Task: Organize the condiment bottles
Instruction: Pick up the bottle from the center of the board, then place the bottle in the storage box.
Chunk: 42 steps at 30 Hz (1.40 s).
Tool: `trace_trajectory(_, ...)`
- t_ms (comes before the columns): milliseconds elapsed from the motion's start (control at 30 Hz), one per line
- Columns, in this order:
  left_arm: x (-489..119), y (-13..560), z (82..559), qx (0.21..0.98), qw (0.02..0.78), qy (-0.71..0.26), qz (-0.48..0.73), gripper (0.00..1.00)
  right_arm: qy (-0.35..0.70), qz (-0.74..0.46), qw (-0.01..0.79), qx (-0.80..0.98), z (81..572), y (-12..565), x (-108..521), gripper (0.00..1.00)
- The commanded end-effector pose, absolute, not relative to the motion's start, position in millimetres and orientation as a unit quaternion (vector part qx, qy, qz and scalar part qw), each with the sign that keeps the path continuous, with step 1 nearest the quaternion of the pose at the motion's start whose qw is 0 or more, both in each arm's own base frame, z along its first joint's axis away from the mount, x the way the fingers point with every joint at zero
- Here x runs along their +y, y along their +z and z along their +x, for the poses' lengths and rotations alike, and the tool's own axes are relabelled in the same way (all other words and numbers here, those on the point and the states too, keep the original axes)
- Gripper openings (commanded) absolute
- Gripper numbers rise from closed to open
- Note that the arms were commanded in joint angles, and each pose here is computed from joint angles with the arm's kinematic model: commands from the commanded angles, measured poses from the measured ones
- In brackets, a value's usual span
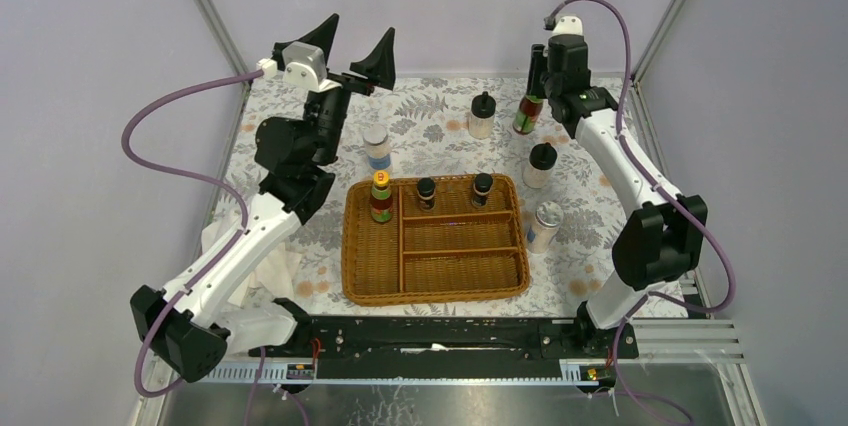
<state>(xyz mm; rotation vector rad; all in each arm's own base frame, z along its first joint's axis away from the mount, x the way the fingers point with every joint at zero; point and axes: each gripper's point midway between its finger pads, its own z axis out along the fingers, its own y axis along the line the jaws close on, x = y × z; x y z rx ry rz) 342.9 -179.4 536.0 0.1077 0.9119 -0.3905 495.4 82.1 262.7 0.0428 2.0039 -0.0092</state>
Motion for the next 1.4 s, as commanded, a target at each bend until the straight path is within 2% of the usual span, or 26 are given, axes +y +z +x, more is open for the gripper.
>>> trace_trajectory(0,-166.8,552.1,329.1,0.413,0.89,-0.189,0.03,0.99,0.047,-0.006,0.653,0.755,482.4,380.5,114.6,0.0)
trace_trajectory(633,-154.8,573.9,318.7,0.401,0.894,-0.2,0.004,0.99,0.15,-0.103,0.671,0.719,383.1,421.7,203.0,0.0)
trace_trajectory(1000,-152.3,597.2,314.5,0.391,0.898,-0.202,0.001,0.99,0.236,-0.178,0.646,0.703,302.2,416.2,244.8,0.0)
trace_trajectory(1367,-151.4,612.4,315.3,0.388,0.901,-0.192,0.004,0.99,0.299,-0.262,0.604,0.691,248.3,399.5,295.6,0.0)
